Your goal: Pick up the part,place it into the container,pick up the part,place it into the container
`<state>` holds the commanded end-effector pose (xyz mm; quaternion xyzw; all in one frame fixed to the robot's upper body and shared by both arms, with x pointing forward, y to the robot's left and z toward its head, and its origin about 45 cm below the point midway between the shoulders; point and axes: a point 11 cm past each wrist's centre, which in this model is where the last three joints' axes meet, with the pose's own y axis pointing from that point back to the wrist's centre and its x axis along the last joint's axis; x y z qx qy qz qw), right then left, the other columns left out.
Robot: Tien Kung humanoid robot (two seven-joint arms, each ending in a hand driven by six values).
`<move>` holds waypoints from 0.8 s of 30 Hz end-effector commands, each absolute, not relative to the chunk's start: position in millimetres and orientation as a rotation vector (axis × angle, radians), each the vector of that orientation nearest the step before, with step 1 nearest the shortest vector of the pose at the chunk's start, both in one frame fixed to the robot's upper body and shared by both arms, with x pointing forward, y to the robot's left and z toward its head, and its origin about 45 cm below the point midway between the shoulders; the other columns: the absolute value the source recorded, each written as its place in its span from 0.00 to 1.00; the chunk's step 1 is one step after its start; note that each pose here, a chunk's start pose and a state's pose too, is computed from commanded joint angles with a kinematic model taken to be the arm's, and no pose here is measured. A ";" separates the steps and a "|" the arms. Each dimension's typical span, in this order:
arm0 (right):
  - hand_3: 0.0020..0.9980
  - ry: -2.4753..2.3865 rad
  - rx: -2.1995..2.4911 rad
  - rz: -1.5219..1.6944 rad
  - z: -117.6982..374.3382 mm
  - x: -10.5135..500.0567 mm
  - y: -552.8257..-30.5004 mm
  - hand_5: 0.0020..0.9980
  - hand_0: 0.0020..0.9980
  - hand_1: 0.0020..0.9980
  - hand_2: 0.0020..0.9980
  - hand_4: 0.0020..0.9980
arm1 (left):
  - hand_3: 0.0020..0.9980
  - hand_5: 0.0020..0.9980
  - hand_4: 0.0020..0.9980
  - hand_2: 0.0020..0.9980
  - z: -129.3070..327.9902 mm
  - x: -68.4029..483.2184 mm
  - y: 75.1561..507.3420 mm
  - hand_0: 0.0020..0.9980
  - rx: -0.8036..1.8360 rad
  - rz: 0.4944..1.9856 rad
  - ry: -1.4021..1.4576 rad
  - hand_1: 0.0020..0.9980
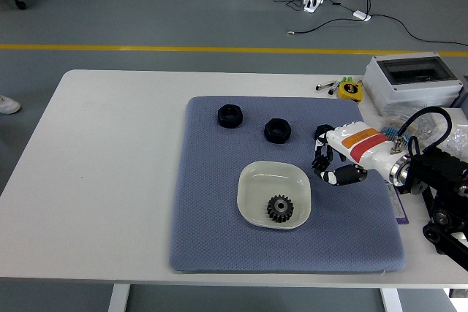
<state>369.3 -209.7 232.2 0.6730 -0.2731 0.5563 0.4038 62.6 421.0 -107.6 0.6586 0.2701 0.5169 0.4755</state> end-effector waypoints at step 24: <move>0.48 -0.474 1.740 1.616 219.9 331.7 -143.9 0.29 0.15 0.30 0.40 0.67 | 0.58 0.63 0.67 0.67 -106.7 65.4 422.3 0.70 1.608 1.267 0.655 0.65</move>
